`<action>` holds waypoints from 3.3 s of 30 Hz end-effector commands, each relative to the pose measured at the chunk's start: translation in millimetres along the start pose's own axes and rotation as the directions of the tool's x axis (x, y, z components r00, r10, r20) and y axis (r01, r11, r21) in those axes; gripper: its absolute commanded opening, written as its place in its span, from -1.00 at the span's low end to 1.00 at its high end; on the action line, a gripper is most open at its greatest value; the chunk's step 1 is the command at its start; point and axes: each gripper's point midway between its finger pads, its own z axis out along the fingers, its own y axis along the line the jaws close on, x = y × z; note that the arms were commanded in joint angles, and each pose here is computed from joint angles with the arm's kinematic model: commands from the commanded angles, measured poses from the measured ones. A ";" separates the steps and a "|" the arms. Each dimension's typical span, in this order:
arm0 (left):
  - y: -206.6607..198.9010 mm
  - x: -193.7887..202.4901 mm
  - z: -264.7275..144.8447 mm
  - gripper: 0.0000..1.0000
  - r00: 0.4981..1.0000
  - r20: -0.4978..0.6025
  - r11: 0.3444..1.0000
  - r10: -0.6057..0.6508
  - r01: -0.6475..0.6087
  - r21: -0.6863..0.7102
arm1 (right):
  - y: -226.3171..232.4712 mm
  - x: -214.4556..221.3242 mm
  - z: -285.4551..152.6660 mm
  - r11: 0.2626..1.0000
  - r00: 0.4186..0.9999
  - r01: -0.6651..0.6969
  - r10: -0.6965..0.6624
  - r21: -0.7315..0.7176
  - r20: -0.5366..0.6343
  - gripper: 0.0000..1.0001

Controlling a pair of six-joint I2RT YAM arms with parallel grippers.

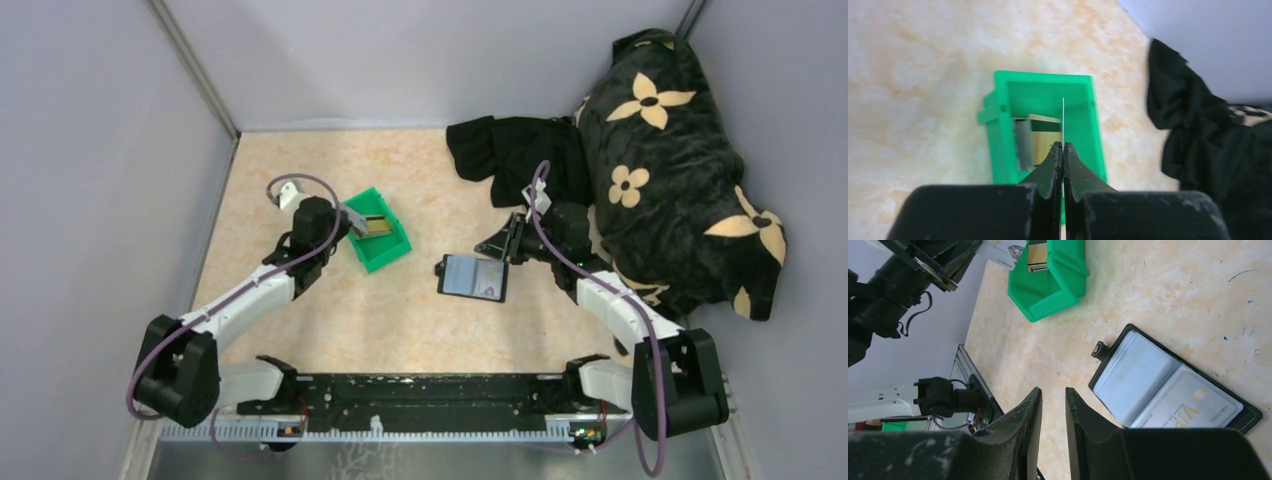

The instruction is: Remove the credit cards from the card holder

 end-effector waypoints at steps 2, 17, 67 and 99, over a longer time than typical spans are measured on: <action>28.1 -3.8 16.1 -1.00 0.997 0.075 0.986 -0.018 0.030 -0.163 | 10.8 -10.7 2.8 0.997 0.998 0.062 -0.061 -0.053 0.025 -0.52; 22.1 15.7 35.6 -1.00 0.991 0.131 0.984 -0.011 0.034 -0.173 | 9.0 -7.4 6.2 0.997 0.999 0.045 -0.045 -0.066 0.009 -0.52; -43.4 53.1 -5.7 -0.89 0.920 -0.222 0.928 0.324 -0.355 -0.116 | -4.5 3.0 15.6 0.998 0.999 0.003 -0.005 -0.061 -0.032 -0.55; 68.7 125.4 25.2 -1.00 0.823 -0.508 0.792 0.255 -0.479 -0.378 | -6.8 4.3 15.9 0.998 0.999 0.016 -0.018 -0.057 -0.032 -0.56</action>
